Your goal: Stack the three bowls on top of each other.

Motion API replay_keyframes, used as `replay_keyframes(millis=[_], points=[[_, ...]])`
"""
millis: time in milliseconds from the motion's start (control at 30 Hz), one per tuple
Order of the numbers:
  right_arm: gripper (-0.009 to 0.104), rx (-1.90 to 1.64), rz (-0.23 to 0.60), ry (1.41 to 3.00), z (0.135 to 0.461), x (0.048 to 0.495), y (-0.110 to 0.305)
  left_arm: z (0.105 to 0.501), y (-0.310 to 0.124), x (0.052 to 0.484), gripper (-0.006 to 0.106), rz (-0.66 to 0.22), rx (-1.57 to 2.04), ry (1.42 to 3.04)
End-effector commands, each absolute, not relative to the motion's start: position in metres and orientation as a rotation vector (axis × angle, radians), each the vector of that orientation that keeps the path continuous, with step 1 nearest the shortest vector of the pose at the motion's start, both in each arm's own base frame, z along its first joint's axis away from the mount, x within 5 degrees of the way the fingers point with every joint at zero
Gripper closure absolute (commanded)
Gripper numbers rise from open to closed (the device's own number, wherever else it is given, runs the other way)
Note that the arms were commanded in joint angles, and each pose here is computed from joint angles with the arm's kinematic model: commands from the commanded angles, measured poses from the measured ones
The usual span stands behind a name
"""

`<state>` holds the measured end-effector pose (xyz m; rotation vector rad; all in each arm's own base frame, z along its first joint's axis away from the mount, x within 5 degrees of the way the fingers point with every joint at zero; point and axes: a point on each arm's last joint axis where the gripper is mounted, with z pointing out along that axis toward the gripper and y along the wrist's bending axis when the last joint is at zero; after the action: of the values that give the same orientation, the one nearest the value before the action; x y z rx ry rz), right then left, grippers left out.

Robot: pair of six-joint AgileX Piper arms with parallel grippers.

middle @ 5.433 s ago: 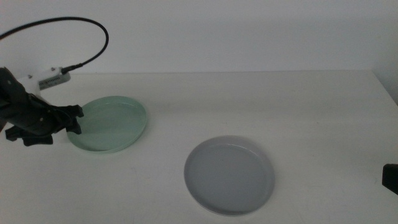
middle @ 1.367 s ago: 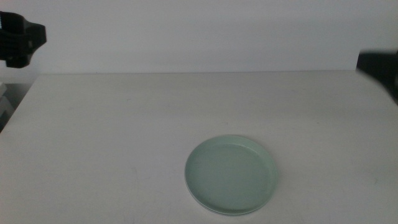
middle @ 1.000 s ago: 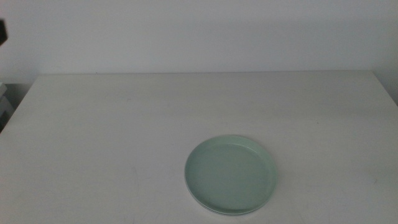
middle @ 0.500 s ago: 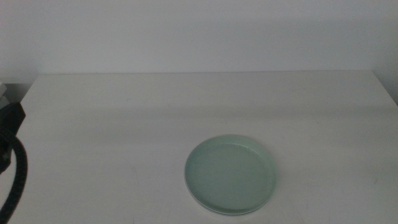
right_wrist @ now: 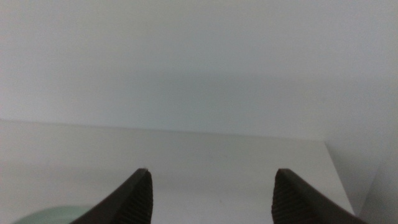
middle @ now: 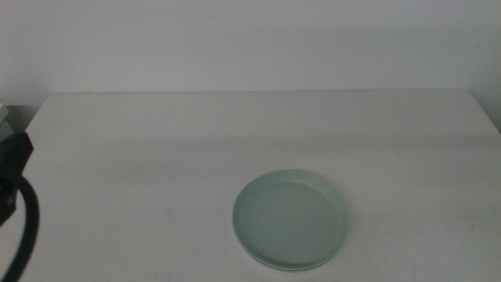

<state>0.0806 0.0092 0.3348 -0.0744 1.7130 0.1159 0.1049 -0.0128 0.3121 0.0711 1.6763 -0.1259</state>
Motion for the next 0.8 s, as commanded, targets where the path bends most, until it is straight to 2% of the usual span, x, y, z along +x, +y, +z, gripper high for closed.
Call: replay_keyframes(millis=[0, 133, 500, 767], points=[[0.046, -0.095, 0.100, 1.643, 0.339, 0.082, 0.010, 0.323, -0.011, 0.103, 0.015, -0.136, 0.036, 1.582], [0.046, -0.094, 0.100, 1.676, 0.306, 0.072, 0.008, 0.306, -0.009, 0.085, 0.015, -0.137, 0.036, 1.548], [0.046, -0.065, 0.152, 1.699, 0.217, 0.050, 0.005, 0.207, -0.007, 0.055, 0.015, -0.136, 0.035, 1.552], [0.046, -0.073, 0.139, 1.786, 0.179, 0.052, 0.006, 0.198, -0.006, 0.055, 0.015, -0.091, 0.072, 1.566]])
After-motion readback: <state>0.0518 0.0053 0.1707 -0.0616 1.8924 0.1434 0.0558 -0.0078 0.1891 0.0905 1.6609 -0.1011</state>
